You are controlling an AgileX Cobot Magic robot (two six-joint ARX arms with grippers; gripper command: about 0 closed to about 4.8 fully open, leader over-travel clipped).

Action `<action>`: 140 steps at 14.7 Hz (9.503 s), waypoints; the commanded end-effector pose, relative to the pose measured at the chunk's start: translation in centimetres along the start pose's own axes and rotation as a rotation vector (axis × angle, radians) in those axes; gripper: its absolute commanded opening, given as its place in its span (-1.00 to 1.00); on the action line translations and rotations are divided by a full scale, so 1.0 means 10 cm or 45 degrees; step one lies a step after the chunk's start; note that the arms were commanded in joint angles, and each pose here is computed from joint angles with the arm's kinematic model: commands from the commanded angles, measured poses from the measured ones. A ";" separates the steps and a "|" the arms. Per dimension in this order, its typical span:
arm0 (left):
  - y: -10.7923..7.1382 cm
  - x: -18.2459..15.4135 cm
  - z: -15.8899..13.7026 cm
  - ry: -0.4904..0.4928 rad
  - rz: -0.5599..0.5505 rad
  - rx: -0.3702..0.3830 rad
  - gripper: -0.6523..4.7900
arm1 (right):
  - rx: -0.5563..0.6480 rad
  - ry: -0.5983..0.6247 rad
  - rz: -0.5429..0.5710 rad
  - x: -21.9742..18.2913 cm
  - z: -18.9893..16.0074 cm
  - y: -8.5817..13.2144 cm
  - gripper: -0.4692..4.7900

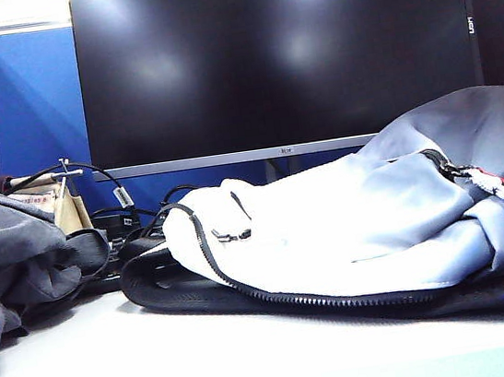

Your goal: Put the gray clothes into the backpack.

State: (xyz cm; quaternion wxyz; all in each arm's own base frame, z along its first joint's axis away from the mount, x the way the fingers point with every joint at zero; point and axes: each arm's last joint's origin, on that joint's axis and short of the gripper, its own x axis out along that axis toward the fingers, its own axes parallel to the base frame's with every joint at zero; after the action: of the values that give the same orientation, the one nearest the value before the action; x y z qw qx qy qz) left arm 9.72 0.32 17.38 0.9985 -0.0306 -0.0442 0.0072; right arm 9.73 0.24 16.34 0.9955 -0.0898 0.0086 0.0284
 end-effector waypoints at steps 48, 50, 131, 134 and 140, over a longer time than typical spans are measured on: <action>-0.14 0.31 0.68 0.115 -0.369 -0.035 -0.67 | 0.484 0.327 0.448 1.95 2.15 0.85 -0.85; -0.14 0.36 0.55 0.278 -0.369 -0.060 -0.06 | 0.528 0.345 0.468 1.98 2.14 0.68 -0.85; -1.08 2.54 1.94 0.335 -1.465 -0.070 1.00 | 0.579 0.779 1.200 2.27 1.45 1.41 -0.85; -1.03 2.25 2.29 0.220 -1.455 -0.037 1.00 | 0.529 1.029 1.101 2.40 0.95 1.66 0.08; -0.92 1.71 2.75 0.077 -1.363 0.028 1.00 | 0.548 0.598 1.246 1.90 1.95 1.24 1.00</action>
State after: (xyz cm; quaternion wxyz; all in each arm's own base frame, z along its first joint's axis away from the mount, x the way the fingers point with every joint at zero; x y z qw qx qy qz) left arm 25.20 -7.09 46.30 0.8611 0.0018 -0.0178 -0.5081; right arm 29.36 17.55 30.33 0.8230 0.1265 0.3193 0.4525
